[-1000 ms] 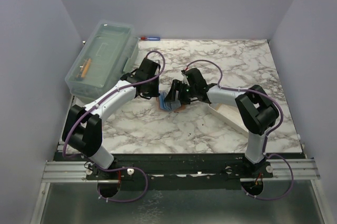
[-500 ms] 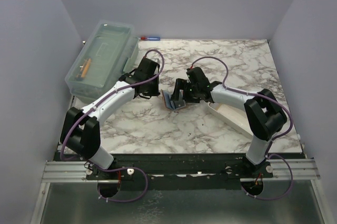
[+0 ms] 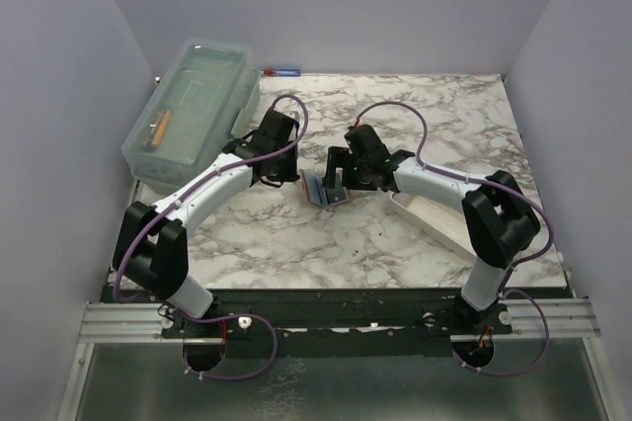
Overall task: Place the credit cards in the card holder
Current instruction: Open the card holder at the center of the board.
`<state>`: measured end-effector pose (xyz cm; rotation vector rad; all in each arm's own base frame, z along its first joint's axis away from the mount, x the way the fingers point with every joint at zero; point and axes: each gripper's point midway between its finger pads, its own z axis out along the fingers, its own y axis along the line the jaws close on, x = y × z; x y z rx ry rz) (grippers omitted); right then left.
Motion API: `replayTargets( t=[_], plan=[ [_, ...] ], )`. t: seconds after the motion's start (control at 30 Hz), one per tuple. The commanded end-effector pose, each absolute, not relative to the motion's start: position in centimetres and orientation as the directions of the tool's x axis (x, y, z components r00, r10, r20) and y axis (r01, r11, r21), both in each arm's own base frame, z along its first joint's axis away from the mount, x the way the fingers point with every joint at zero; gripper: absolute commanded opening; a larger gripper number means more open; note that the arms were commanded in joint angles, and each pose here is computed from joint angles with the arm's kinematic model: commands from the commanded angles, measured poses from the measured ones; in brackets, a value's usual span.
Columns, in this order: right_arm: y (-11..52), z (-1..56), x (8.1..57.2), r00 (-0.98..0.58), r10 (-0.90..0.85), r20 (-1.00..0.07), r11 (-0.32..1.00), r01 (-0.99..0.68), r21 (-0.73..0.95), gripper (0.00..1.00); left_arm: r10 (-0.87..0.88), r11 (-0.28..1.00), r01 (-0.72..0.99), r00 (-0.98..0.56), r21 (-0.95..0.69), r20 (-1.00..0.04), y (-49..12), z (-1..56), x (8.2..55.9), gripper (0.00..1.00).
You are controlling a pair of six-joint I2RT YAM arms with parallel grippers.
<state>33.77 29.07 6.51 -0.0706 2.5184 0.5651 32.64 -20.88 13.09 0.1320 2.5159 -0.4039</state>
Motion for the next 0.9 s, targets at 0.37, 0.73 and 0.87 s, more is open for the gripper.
replayTargets(
  t=[0.37, 0.73, 0.87],
  plan=[
    [31.7, 10.0, 33.1, -0.814, 0.031, -0.579, 0.88, -0.253, 0.402, 0.77, 0.018, 0.974, 0.142, -0.828, -0.179, -0.561, -18.8, 11.6, 32.5, 0.0],
    [33.7, 7.2, 32.6, -0.831, -0.057, -0.554, 0.843, -0.337, 0.419, 0.82, 0.022, 0.971, 0.152, -0.824, -0.184, -0.567, -18.9, 11.7, 32.6, 0.0],
    [33.7, 6.2, 32.8, -0.831, -0.079, -0.551, 0.866, -0.331, 0.375, 0.81, 0.016, 0.968, 0.157, -0.82, -0.197, -0.572, -19.2, 12.1, 32.6, 0.0]
  ],
)
